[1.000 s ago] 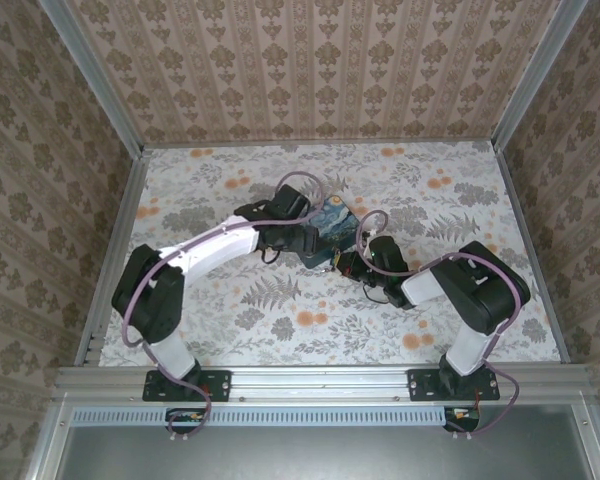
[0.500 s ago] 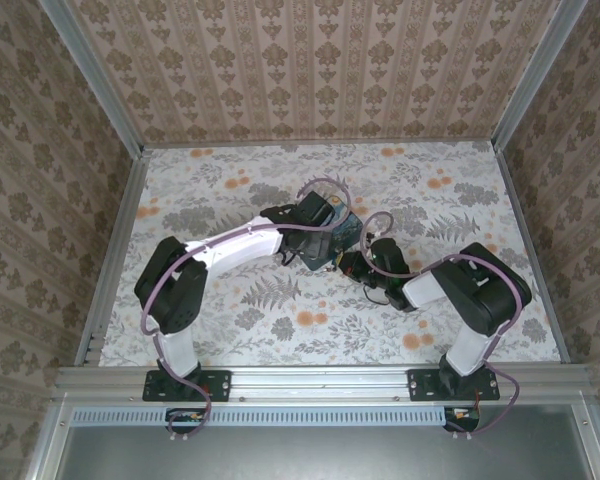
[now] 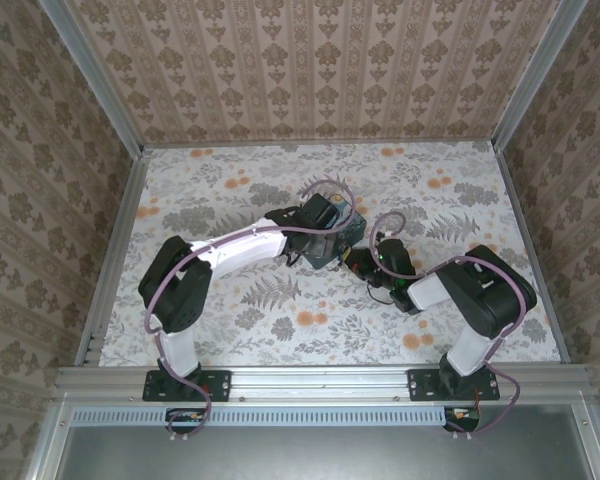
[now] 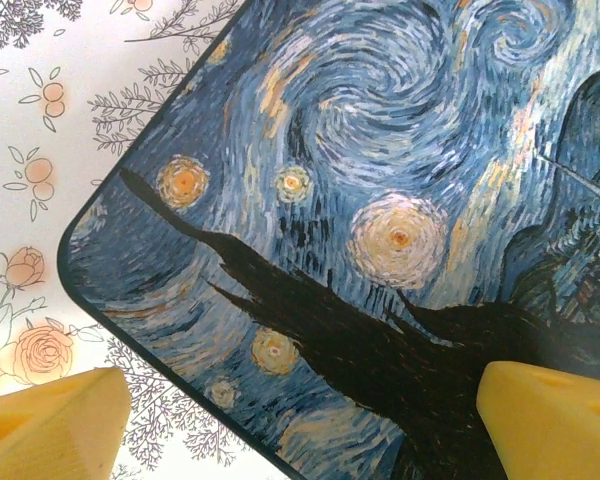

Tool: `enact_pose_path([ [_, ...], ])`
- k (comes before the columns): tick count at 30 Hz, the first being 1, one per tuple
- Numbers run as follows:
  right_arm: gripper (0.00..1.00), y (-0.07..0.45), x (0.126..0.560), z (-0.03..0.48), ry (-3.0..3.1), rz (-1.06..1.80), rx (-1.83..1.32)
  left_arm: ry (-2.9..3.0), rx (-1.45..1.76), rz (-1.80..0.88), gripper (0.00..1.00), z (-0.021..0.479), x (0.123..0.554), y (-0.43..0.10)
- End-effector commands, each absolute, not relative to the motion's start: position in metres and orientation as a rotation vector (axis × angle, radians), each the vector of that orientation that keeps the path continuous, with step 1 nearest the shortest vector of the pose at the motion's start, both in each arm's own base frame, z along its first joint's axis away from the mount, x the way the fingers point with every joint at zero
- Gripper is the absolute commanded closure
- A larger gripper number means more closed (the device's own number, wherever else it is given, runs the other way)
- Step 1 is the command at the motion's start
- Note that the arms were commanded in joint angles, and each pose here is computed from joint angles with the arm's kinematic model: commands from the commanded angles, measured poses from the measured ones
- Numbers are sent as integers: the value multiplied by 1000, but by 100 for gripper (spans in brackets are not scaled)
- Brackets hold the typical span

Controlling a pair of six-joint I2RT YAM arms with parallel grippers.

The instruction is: Unlock the padlock with the key

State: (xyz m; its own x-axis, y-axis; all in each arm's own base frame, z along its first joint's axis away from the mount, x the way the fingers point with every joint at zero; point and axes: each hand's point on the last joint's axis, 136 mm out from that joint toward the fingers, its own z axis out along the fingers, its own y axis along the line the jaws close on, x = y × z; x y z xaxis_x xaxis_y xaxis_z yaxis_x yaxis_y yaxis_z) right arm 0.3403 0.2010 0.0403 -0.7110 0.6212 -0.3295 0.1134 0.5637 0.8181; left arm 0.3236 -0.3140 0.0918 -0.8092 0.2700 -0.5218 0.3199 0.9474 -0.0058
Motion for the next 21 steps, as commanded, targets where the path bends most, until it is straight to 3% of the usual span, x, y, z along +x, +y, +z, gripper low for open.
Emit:
enact_pose_path([
  [1,100,190,358,49,2098,1081,694,2708,513,76,6,39,298,-285],
  [9,100,185,371,40,1976,1193,849,2732,515,85,7,28,292,-283],
  [21,100,175,383,40,2052,1142,812,2755,535,91,8,17,288,-282],
])
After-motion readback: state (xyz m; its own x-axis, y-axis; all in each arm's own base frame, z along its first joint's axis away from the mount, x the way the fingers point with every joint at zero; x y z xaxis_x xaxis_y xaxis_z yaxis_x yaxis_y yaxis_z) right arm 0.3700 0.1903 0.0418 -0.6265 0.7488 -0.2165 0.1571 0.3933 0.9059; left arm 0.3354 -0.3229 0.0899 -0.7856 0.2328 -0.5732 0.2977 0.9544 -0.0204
